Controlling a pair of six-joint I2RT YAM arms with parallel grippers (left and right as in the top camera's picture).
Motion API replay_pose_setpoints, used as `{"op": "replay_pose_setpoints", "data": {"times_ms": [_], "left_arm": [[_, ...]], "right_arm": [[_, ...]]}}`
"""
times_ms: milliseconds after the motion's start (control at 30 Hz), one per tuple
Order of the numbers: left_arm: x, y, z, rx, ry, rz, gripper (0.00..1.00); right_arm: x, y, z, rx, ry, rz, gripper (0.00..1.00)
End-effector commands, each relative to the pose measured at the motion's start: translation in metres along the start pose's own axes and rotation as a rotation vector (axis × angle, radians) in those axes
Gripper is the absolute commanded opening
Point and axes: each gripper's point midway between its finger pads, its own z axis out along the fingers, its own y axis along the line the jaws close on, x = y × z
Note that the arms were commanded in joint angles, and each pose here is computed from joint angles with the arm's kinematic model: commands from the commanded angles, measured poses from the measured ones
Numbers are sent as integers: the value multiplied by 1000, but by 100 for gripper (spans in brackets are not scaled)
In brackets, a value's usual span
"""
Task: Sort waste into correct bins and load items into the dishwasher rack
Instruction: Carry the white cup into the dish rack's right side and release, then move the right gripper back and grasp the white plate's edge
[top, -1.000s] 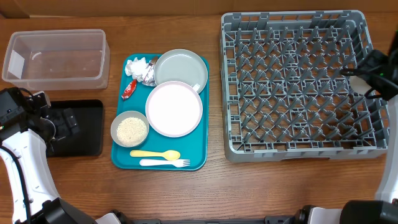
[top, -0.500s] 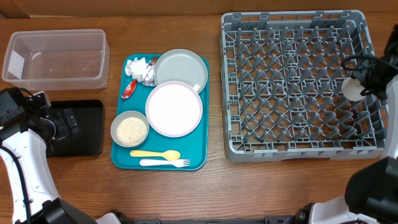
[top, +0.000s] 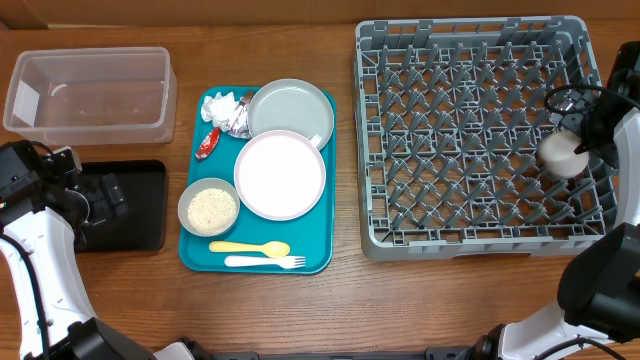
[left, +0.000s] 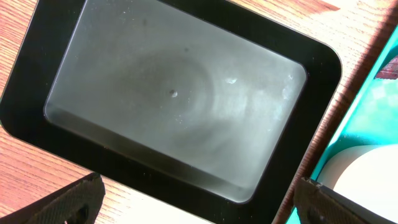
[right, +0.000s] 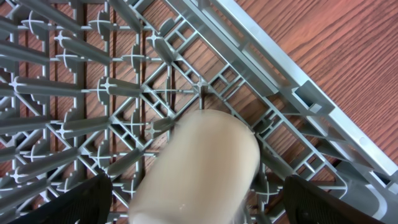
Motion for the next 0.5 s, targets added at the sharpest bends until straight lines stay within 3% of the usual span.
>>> {"op": "replay_pose_setpoints", "data": {"times_ms": [0, 300, 367, 467], "left_arm": [[-8, 2, -4, 7, -23, 9, 100], [-8, 2, -4, 7, -23, 8, 100], [-8, 2, -4, 7, -23, 9, 100], [-8, 2, -4, 7, -23, 8, 100]], "right_arm": [[-7, -1, -3, -4, -17, 6, 91], [15, 15, -6, -105, 82, -8, 85], [21, 39, -22, -237, 100, -91, 84], [20, 81, -91, -461, -2, -197, 89]]}}
